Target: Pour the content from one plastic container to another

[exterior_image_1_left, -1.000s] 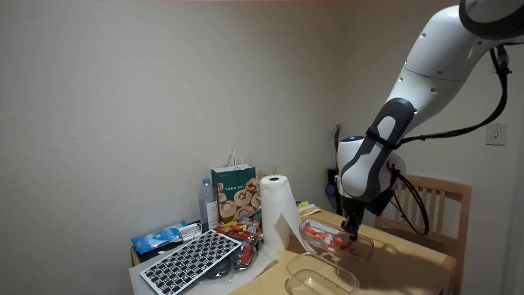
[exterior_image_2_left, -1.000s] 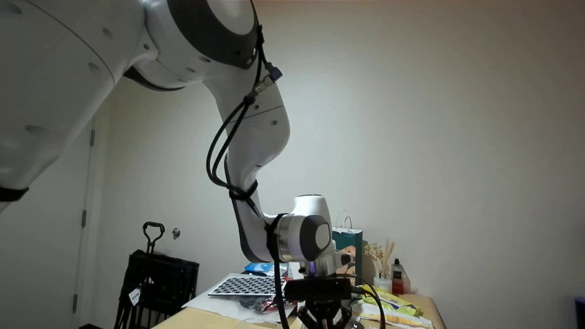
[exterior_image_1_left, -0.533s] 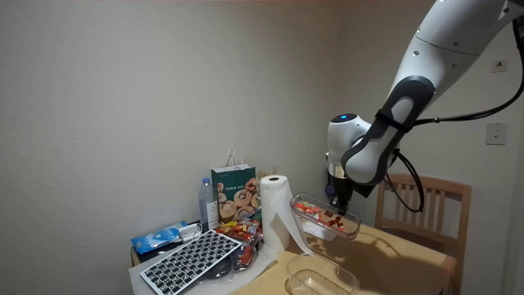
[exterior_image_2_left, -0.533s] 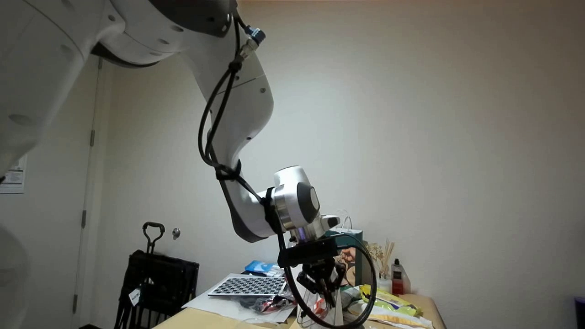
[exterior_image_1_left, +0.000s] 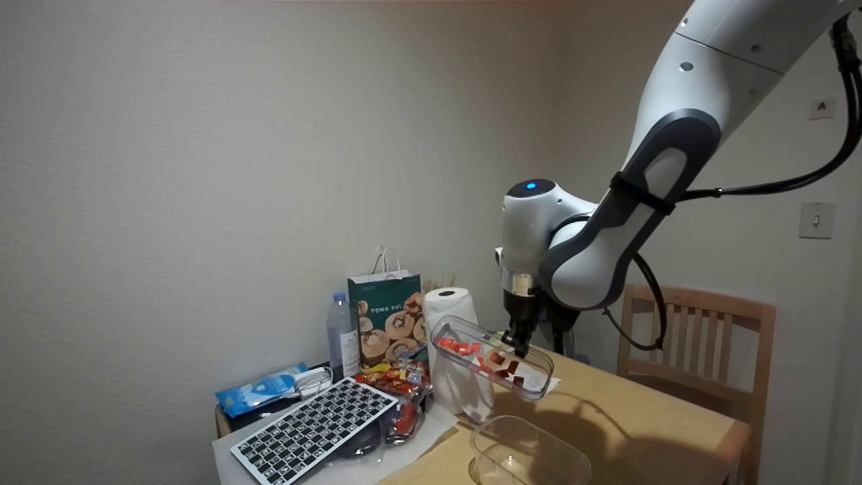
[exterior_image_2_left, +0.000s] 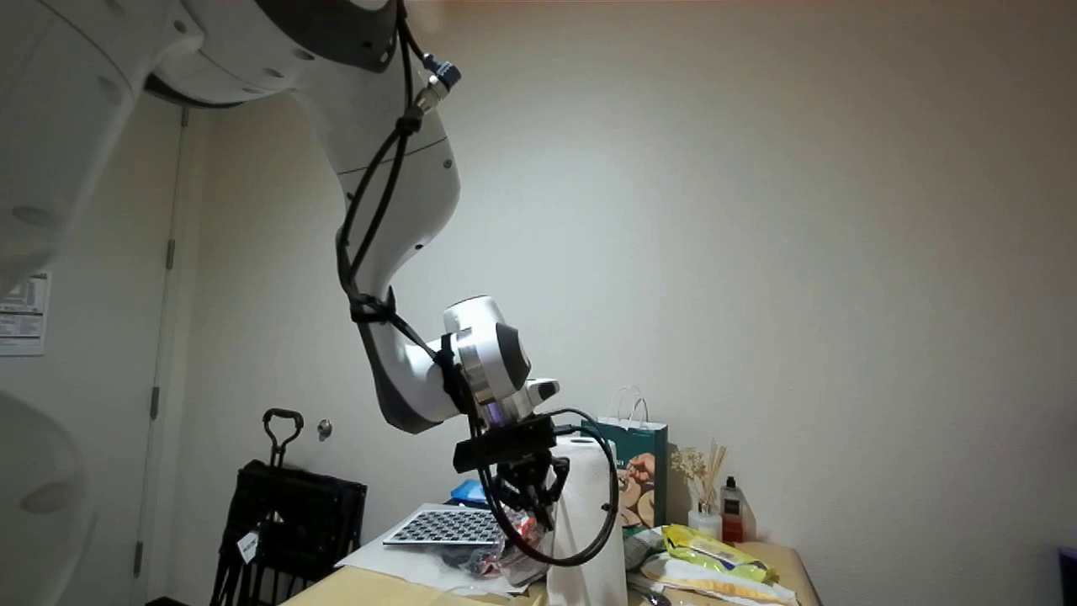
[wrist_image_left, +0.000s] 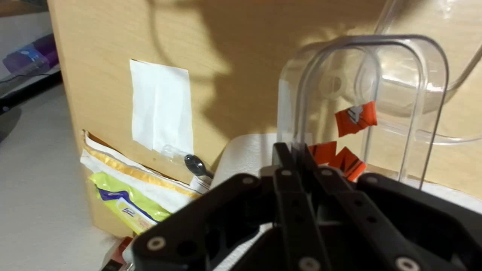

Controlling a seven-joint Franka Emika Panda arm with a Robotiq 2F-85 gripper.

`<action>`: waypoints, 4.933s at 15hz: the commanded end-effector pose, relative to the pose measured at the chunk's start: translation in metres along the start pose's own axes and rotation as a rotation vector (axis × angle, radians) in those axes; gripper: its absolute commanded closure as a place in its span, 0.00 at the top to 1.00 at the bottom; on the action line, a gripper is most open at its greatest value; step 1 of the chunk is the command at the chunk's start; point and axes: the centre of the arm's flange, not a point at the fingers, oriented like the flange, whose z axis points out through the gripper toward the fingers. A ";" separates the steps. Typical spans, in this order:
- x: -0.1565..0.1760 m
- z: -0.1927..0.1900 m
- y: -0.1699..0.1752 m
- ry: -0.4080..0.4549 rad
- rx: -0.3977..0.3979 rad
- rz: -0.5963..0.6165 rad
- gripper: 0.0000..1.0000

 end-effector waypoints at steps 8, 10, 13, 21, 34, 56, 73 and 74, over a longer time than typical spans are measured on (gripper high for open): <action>-0.008 0.016 -0.019 0.021 0.088 -0.052 0.06; -0.004 0.021 -0.026 0.050 0.131 -0.058 0.06; 0.000 0.026 -0.039 0.109 0.218 -0.075 0.06; 0.004 0.028 -0.047 0.284 0.208 -0.112 0.07; 0.055 -0.099 -0.028 0.059 -0.096 -0.076 0.06; -0.025 -0.030 -0.045 0.205 0.138 -0.129 0.06; -0.033 -0.037 -0.005 0.476 0.052 -0.400 0.07; -0.033 -0.037 -0.005 0.476 0.052 -0.400 0.07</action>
